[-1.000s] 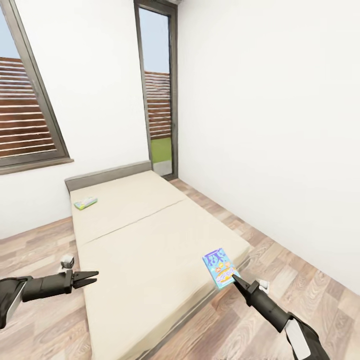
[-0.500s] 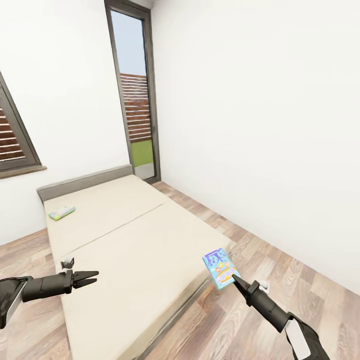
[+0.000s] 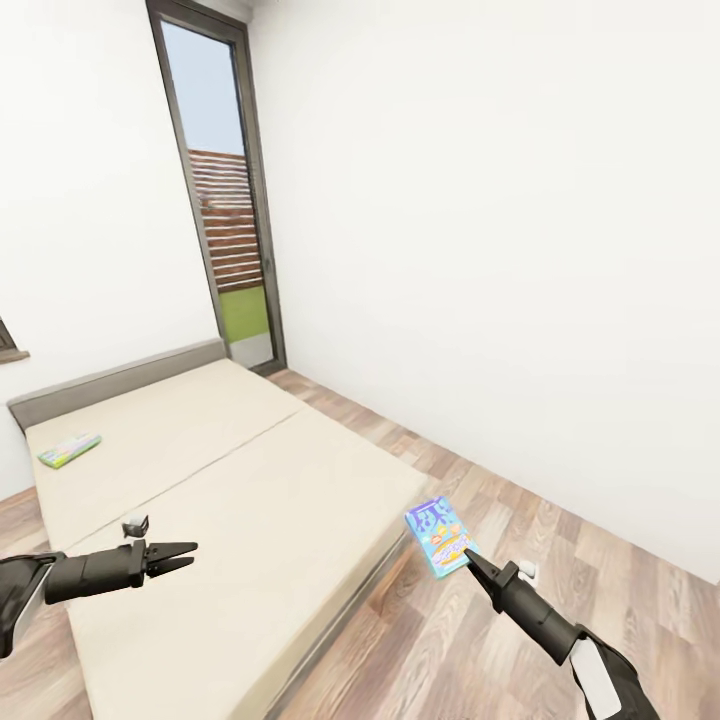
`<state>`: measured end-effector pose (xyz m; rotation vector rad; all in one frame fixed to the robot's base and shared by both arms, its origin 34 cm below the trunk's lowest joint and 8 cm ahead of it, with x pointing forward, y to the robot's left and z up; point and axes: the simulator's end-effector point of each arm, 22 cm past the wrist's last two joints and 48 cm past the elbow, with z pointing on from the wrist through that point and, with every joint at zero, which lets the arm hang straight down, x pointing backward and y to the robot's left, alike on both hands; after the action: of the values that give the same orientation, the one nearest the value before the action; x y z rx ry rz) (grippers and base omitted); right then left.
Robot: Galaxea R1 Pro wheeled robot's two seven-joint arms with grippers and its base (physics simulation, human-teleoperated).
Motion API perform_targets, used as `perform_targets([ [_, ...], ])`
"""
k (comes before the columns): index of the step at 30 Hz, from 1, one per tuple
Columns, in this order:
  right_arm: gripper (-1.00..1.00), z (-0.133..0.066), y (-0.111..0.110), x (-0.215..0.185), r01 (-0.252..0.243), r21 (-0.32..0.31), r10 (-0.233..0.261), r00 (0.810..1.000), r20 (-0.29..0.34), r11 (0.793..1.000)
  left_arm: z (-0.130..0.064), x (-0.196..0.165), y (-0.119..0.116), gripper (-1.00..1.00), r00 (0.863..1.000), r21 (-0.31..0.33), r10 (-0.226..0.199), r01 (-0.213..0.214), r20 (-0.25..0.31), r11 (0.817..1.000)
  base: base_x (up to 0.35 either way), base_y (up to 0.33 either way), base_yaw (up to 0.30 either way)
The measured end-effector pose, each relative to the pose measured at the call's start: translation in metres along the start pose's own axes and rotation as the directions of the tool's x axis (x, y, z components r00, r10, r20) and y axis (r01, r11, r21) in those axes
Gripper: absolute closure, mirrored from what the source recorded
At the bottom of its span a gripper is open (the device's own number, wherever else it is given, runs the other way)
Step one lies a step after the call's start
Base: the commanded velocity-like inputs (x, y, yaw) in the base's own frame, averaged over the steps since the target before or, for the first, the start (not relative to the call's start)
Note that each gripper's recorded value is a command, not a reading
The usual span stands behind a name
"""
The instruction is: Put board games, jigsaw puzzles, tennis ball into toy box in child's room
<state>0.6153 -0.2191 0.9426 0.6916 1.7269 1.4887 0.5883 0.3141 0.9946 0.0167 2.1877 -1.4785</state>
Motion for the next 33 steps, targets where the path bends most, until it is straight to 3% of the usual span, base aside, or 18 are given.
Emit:
perform_targets([
  [33, 1.00, -0.009, 0.016, -0.009, 0.021, -0.009, -0.021, 1.000, 0.014, 1.000, -0.001, -0.001, -0.018, -1.00, 1.000, 0.013, 0.018, -0.018, 0.004, 1.000, 0.000, 0.000, -0.260],
])
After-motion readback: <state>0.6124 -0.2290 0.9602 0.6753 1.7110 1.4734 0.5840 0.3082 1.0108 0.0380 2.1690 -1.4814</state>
